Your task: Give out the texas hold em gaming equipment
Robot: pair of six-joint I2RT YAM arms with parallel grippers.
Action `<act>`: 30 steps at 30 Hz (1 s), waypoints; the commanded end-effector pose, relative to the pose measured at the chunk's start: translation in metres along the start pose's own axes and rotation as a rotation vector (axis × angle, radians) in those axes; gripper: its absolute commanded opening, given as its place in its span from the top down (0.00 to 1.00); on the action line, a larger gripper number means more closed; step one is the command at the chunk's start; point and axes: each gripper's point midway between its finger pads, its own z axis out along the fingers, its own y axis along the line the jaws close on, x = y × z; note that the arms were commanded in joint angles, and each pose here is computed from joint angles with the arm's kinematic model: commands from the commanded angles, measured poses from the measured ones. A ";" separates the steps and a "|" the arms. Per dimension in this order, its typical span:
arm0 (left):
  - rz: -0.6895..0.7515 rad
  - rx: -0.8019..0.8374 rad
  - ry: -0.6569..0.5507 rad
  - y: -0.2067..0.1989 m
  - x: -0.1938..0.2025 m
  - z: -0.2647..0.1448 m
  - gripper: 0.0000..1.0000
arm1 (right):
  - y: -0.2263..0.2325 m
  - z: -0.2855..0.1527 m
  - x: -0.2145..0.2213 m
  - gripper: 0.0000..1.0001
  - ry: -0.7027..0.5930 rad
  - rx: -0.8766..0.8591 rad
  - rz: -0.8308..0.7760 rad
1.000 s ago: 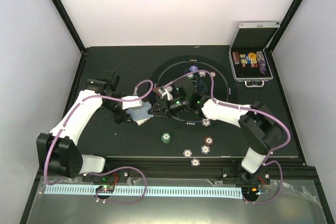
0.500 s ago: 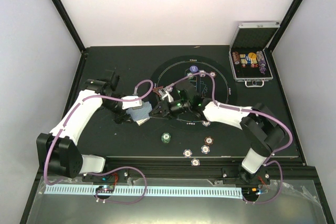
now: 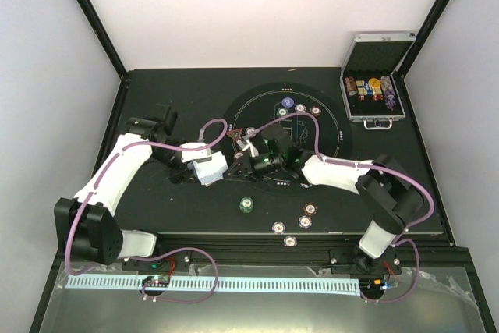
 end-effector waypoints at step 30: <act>0.006 -0.015 -0.032 0.008 -0.009 -0.008 0.99 | 0.049 -0.020 0.007 0.99 -0.042 -0.130 -0.079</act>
